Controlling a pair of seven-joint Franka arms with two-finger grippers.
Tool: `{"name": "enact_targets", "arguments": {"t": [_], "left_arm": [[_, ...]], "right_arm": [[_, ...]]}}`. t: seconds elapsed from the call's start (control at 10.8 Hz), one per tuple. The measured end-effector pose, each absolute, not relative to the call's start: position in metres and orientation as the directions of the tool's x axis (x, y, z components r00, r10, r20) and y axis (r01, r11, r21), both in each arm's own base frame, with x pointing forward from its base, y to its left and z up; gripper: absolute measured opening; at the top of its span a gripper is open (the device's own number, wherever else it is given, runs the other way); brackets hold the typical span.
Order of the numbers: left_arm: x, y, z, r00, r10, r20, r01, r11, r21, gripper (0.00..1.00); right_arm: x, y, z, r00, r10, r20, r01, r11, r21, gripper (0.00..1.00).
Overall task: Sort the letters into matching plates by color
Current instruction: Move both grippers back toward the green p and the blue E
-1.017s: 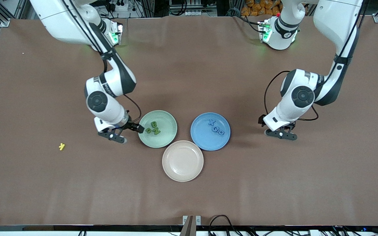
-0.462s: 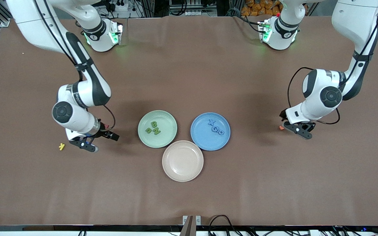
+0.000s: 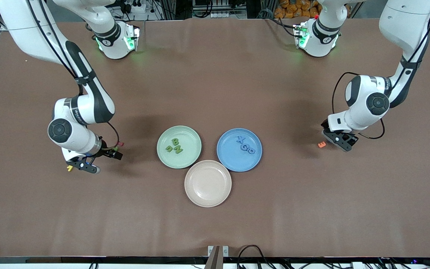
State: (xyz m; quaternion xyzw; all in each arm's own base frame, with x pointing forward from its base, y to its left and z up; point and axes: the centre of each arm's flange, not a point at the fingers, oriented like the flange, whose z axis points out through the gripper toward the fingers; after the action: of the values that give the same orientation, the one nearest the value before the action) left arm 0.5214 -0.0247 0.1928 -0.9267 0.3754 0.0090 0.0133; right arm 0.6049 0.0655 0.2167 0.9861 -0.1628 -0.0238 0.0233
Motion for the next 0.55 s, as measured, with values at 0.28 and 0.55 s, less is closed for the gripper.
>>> {"name": "enact_targets", "arguments": {"t": [0.28,0.55], "left_arm": [[0.520,-0.006,0.188,0.684,-0.729,-0.034,-0.730,-0.684,-0.008,1.00],[0.520,-0.004,0.176,0.684,-0.729,-0.026,-0.729,-0.684,-0.003,1.00]], "right_arm": [[0.594,0.051,0.200,0.945,-0.327,-0.008,-0.327,-0.944,0.047,1.00],[0.585,0.044,0.197,0.942,-0.335,0.000,-0.335,-0.941,0.043,1.00]]}}
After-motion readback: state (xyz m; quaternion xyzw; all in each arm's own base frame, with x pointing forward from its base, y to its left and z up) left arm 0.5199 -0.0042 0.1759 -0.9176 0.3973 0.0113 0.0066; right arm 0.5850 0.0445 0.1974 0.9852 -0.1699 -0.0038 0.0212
